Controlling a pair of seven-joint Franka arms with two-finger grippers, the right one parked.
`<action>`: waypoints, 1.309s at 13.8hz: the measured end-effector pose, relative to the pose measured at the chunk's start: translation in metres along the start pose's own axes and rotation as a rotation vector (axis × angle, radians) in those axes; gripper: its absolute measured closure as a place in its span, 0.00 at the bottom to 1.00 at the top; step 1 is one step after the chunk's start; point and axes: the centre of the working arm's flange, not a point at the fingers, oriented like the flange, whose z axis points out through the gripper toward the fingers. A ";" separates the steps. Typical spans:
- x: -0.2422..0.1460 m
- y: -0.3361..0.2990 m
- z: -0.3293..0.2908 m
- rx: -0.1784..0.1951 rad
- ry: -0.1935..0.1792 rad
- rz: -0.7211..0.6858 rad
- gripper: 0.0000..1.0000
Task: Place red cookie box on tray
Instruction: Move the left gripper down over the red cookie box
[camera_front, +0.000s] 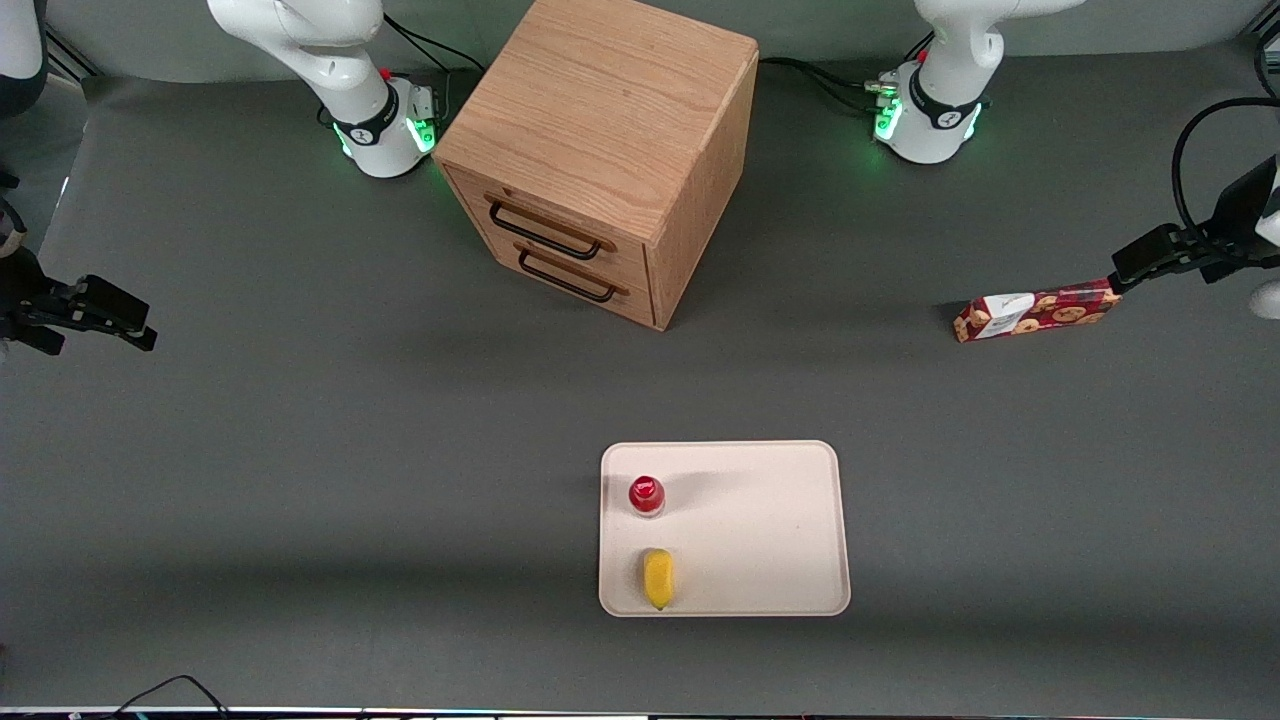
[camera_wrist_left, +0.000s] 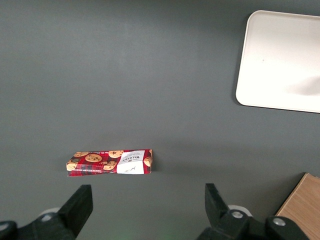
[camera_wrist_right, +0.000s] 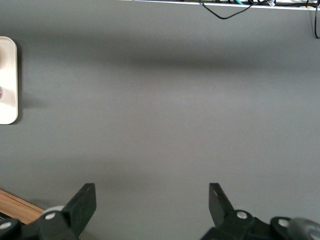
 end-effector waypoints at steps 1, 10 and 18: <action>0.000 0.000 0.000 0.000 -0.001 0.001 0.00; 0.018 -0.033 0.112 0.093 -0.131 0.372 0.00; -0.026 -0.093 0.252 -0.055 -0.319 0.992 0.00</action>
